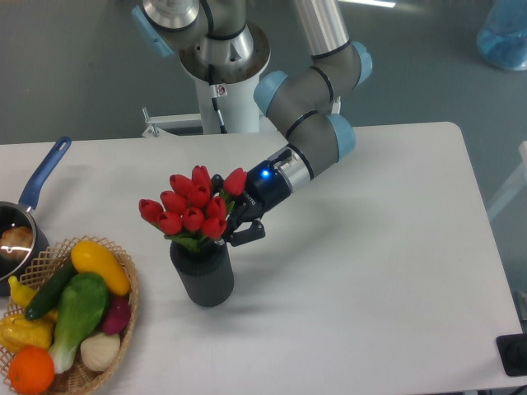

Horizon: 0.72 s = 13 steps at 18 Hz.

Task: Pick up the flowers from the vase
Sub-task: 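Close the gripper on the bundled tulip stems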

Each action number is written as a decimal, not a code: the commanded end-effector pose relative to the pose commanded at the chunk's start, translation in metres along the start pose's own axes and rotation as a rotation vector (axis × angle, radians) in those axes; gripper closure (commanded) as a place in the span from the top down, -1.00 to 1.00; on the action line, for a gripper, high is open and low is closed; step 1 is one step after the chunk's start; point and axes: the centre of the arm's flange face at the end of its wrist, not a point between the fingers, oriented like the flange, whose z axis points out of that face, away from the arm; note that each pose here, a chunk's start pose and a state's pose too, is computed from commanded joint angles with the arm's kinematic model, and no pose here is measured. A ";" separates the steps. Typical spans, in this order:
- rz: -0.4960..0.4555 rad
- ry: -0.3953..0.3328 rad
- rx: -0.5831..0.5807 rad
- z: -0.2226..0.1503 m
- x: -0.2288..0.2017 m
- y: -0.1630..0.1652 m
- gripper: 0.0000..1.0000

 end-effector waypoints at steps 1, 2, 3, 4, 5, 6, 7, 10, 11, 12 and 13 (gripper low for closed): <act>0.000 0.000 0.000 0.000 0.000 0.000 -0.21; 0.002 0.002 0.000 0.001 0.000 0.000 -0.23; 0.000 0.000 0.000 0.000 0.000 0.000 -0.26; -0.003 0.000 0.000 0.000 0.001 0.001 -0.31; -0.003 0.000 0.000 0.000 0.001 0.001 -0.35; -0.003 0.000 0.002 0.000 0.002 0.001 -0.35; -0.006 -0.002 0.006 -0.001 0.002 0.001 -0.35; -0.008 -0.011 0.030 -0.002 0.000 -0.001 -0.35; -0.011 -0.012 0.034 -0.002 0.000 -0.001 -0.35; -0.011 -0.014 0.039 -0.003 0.000 -0.001 -0.35; -0.011 -0.018 0.049 -0.004 -0.001 -0.002 -0.35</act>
